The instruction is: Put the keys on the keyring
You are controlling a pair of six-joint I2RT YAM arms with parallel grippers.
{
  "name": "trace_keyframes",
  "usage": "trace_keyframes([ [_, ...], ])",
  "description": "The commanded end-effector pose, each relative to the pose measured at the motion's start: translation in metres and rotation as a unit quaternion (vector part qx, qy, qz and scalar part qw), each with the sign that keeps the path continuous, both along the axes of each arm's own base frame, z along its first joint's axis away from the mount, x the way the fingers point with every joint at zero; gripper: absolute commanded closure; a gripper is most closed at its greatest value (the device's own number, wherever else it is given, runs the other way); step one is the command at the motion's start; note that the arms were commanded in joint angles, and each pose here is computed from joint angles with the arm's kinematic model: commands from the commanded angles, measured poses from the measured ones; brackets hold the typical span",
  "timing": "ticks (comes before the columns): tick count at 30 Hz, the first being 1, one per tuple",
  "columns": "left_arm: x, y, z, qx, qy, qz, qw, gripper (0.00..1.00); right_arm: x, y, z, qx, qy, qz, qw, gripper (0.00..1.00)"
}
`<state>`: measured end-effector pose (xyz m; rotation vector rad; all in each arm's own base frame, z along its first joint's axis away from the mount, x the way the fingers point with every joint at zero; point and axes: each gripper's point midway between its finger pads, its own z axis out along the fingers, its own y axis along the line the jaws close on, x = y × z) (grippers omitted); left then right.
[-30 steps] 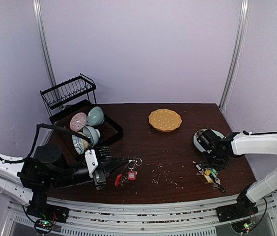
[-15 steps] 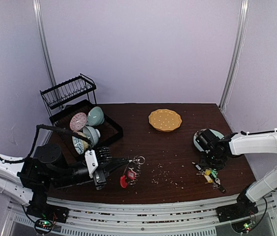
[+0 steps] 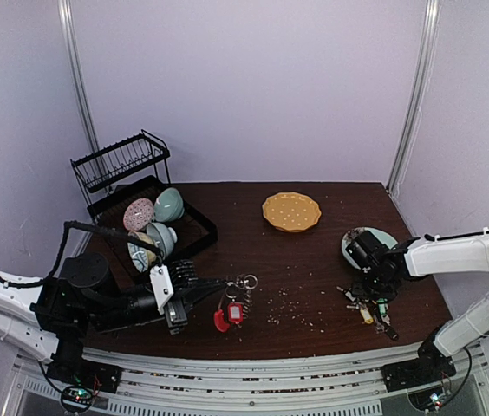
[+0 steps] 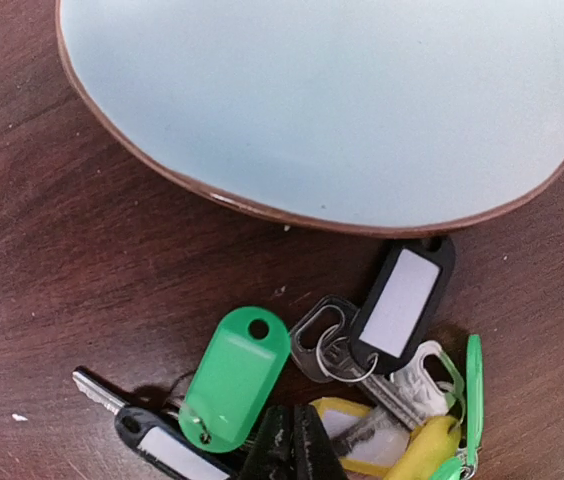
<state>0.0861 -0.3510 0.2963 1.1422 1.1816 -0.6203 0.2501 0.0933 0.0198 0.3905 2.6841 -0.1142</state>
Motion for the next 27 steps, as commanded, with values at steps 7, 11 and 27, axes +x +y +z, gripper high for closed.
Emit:
trace_keyframes([
  [7,0.004,0.005,0.028,-0.045,-0.012,0.009,0.999,1.0,-0.006,0.028,0.006,0.021,0.015,0.05,0.998,1.0],
  [11,0.005,0.005,0.029,-0.046,-0.013,0.012,0.999,1.0,-0.002,0.064,0.017,0.058,0.006,0.104,0.993,1.0],
  [27,0.018,0.013,0.02,-0.01,-0.033,0.055,0.998,1.0,-0.079,0.215,0.123,0.313,-0.007,0.459,0.831,1.0],
])
